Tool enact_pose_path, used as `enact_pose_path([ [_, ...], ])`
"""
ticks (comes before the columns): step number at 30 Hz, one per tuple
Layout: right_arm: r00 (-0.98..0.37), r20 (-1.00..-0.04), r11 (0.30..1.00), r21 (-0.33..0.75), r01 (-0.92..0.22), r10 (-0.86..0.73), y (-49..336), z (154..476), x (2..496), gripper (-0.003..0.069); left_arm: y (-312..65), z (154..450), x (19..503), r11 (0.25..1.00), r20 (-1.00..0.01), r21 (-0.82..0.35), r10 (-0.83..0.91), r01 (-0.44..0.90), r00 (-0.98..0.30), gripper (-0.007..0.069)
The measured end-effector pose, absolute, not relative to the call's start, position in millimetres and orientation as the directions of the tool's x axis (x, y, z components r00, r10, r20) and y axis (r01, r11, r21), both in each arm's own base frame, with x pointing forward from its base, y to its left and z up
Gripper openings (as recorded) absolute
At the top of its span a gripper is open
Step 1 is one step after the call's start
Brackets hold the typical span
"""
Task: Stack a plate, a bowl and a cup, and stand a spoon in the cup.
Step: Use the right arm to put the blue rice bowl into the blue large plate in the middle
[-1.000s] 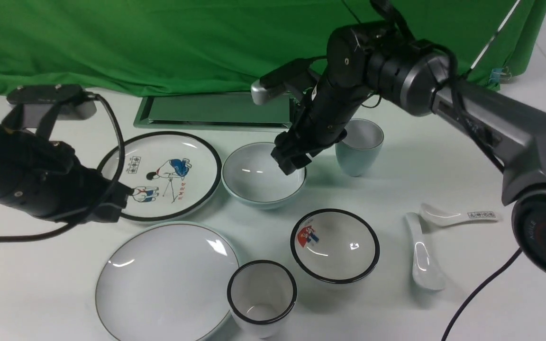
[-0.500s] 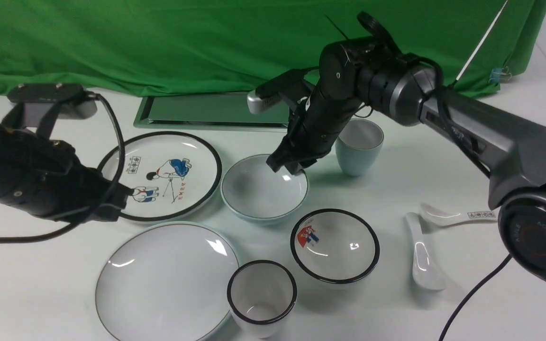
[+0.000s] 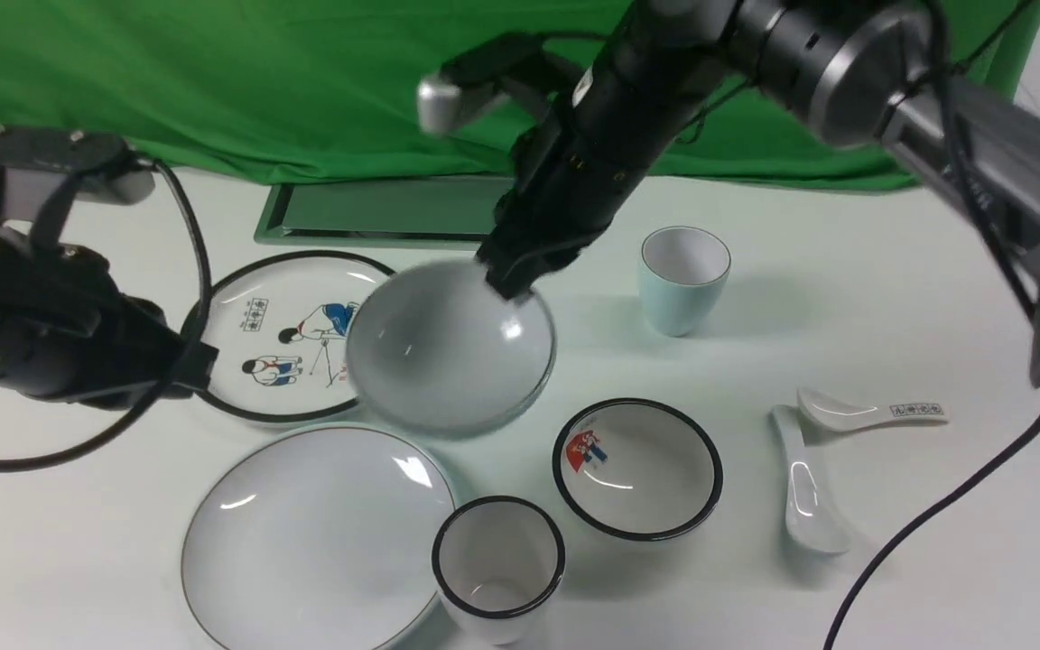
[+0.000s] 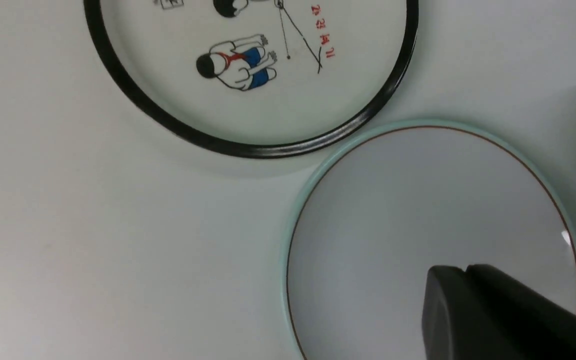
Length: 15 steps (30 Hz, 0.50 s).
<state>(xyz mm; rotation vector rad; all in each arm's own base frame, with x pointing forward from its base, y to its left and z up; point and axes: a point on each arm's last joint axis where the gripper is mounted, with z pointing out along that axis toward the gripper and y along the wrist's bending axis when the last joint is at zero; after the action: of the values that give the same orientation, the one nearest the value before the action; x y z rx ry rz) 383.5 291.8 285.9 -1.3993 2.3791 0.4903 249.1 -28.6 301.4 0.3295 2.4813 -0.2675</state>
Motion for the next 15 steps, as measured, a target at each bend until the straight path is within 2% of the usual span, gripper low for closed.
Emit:
enact_pose_path([
  [4,-0.423,-0.403,0.390,0.165,-0.906,-0.811,327,248,360,0.0073,-28,310,243,0.949,-0.627,-0.100,0.173,0.299,-0.759,-0.0029],
  [9,-0.412,-0.441,0.390,0.144,-0.909,-0.797,348,223,359,0.0073,-28,313,240,0.949,-0.637,-0.096,0.172,0.299,-0.752,-0.0029],
  [15,-0.432,-0.459,0.405,0.161,-0.900,-0.777,354,207,363,0.0073,-28,315,239,0.949,-0.641,-0.096,0.171,0.299,-0.748,-0.0029],
])
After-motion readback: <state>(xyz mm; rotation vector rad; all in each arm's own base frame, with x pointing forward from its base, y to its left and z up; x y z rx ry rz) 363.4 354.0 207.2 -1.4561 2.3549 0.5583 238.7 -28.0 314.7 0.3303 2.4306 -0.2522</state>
